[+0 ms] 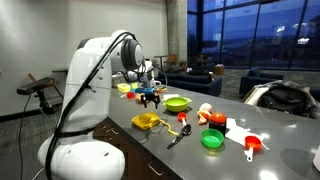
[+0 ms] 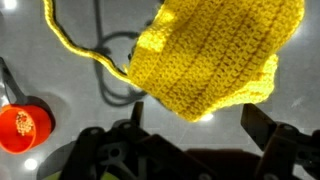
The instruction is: Use the yellow object to wipe the table
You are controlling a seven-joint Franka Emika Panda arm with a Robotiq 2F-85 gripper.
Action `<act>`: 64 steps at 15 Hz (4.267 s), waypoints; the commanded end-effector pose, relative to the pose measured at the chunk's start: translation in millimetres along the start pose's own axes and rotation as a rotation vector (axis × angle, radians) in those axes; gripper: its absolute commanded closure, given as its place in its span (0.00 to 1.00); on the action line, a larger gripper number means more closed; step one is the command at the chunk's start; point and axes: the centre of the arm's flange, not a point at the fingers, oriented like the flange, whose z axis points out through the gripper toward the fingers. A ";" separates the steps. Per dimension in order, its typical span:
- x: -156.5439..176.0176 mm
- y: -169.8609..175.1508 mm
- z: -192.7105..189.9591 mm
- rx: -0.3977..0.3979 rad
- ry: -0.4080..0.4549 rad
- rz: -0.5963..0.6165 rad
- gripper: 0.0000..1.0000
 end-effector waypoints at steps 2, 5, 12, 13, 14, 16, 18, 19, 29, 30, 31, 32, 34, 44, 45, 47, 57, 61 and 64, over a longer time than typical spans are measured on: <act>7.1 1.0 39.3 0.050 0.000 0.017 0.00; 11.5 3.0 78.7 0.098 -0.018 0.058 0.25; 24.1 6.0 106.7 0.175 -0.012 0.105 0.64; 25.6 4.9 106.8 0.179 -0.011 0.103 0.70; 27.8 5.0 109.6 0.179 -0.009 0.100 0.79; 28.2 3.4 110.9 0.185 -0.015 0.098 0.92; 27.8 3.7 112.6 0.180 -0.024 0.102 0.95; 26.1 4.3 112.2 0.174 -0.034 0.105 0.95; -2.9 40.9 119.3 0.041 -0.158 0.328 0.96; -5.7 44.7 118.5 0.025 -0.173 0.351 0.96; -8.5 50.4 119.1 0.005 -0.187 0.372 0.96; -11.6 55.4 119.1 -0.015 -0.204 0.394 0.96; -22.2 67.8 118.8 -0.053 -0.235 0.440 0.96; -27.6 76.8 114.5 -0.170 -0.319 0.433 0.96; -19.9 67.7 115.9 -0.177 -0.306 0.395 0.96; -7.3 48.5 117.6 -0.190 -0.285 0.320 0.96; 0.7 38.0 118.8 -0.171 -0.234 0.205 0.96; -4.1 48.5 116.1 -0.171 -0.249 0.216 0.96; -5.4 52.6 117.5 -0.158 -0.250 0.225 0.96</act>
